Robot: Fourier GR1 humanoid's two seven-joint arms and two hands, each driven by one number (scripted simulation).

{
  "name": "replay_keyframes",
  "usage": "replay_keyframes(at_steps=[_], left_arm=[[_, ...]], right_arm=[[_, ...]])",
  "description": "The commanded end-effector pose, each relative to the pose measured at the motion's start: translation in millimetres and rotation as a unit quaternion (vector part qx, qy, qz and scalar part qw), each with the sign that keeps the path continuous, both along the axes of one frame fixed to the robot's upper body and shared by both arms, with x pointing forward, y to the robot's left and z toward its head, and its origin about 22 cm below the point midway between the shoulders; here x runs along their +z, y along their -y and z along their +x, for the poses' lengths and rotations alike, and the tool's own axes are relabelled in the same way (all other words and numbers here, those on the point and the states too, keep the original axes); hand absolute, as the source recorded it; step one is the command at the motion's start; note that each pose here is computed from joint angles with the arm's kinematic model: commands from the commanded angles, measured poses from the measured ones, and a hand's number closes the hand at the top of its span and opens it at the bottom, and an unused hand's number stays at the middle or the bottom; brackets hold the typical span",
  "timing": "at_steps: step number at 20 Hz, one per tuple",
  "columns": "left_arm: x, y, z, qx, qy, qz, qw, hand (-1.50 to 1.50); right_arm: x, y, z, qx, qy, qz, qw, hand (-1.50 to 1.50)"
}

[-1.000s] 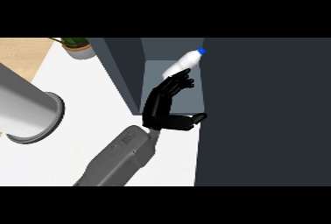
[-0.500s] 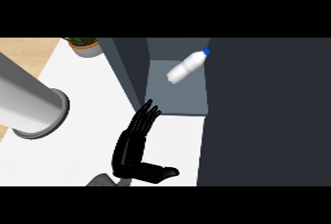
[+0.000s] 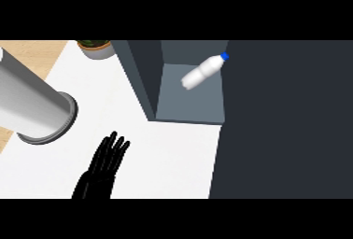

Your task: Pick up the bottled water, place it into the cabinet and close the cabinet

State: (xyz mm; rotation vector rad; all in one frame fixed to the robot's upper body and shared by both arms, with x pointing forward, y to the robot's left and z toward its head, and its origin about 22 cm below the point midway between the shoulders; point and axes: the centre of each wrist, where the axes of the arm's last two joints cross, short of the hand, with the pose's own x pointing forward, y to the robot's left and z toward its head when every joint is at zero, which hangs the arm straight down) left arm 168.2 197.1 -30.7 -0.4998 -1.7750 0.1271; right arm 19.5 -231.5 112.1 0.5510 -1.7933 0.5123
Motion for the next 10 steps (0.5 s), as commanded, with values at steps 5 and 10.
replay_keyframes(at_steps=[5, 10], left_arm=[[17, -65, -28.8, 0.011, 0.019, 0.014, 0.9997, -1.5], [26, -98, -40.9, -0.007, 0.029, 0.01, 0.9995, -1.5]], right_arm=[[57, -15, 8, 0.08, 0.081, -0.064, 0.991, 1.5], [43, -28, 13, 0.079, 0.045, -0.038, 0.995, 1.5]])
